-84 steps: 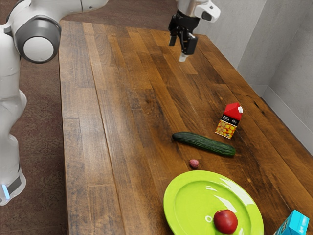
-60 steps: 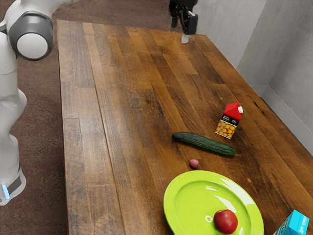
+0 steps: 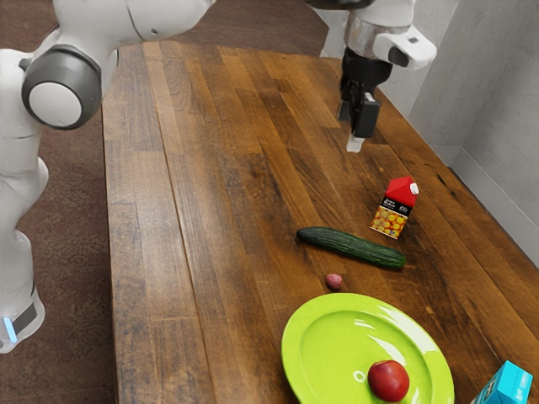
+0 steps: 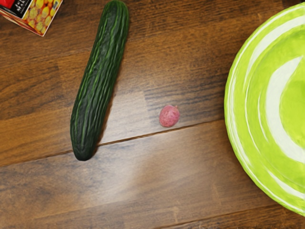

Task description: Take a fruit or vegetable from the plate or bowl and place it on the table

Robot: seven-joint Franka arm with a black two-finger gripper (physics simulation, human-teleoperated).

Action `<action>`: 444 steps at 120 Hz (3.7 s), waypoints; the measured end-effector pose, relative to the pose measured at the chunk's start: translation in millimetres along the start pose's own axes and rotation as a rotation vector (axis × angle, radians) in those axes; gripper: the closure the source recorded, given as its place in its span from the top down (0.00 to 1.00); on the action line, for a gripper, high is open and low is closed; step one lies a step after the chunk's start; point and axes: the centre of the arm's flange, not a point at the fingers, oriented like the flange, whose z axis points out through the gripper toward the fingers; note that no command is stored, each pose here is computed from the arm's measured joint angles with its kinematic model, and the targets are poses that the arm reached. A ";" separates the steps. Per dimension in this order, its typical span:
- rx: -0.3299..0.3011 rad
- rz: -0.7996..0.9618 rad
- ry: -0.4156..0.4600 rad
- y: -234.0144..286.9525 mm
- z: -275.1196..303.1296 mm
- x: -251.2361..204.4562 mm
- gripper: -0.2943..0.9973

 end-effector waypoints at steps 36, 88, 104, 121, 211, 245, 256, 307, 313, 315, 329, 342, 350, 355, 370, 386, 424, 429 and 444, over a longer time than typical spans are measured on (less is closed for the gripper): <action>0.012 0.193 -0.052 117.4 68.8 15.4 0.77; -0.001 0.323 0.049 213.8 127.3 40.6 0.77; 0.012 0.334 0.064 243.1 166.3 77.7 0.77; 0.014 0.324 -0.010 241.4 212.5 85.6 0.77; -0.044 0.362 0.000 279.7 254.3 95.3 0.77; -0.045 0.342 -0.019 268.7 274.0 103.9 0.77; -0.043 0.342 -0.039 270.5 287.9 104.0 0.77; -0.058 0.344 -0.065 277.6 306.0 102.6 0.43; -0.057 0.342 -0.048 274.4 290.7 102.1 0.39; -0.056 0.339 -0.040 272.0 283.2 102.0 0.38; -0.060 0.249 0.046 199.1 200.0 110.0 0.42; -0.041 0.031 0.078 38.3 148.6 121.0 0.42; -0.028 -0.073 0.064 -36.1 141.9 117.6 0.42; -0.022 -0.121 0.053 -69.8 141.8 114.1 0.42; -0.011 -0.259 0.019 -165.4 147.5 98.5 0.41; -0.004 -0.388 -0.011 -252.4 152.3 72.5 0.41; -0.015 -0.488 -0.070 -318.2 173.5 45.4 0.52; -0.024 -0.499 -0.080 -325.0 178.2 41.7 0.59; -0.047 -0.503 -0.076 -333.0 180.8 38.2 0.69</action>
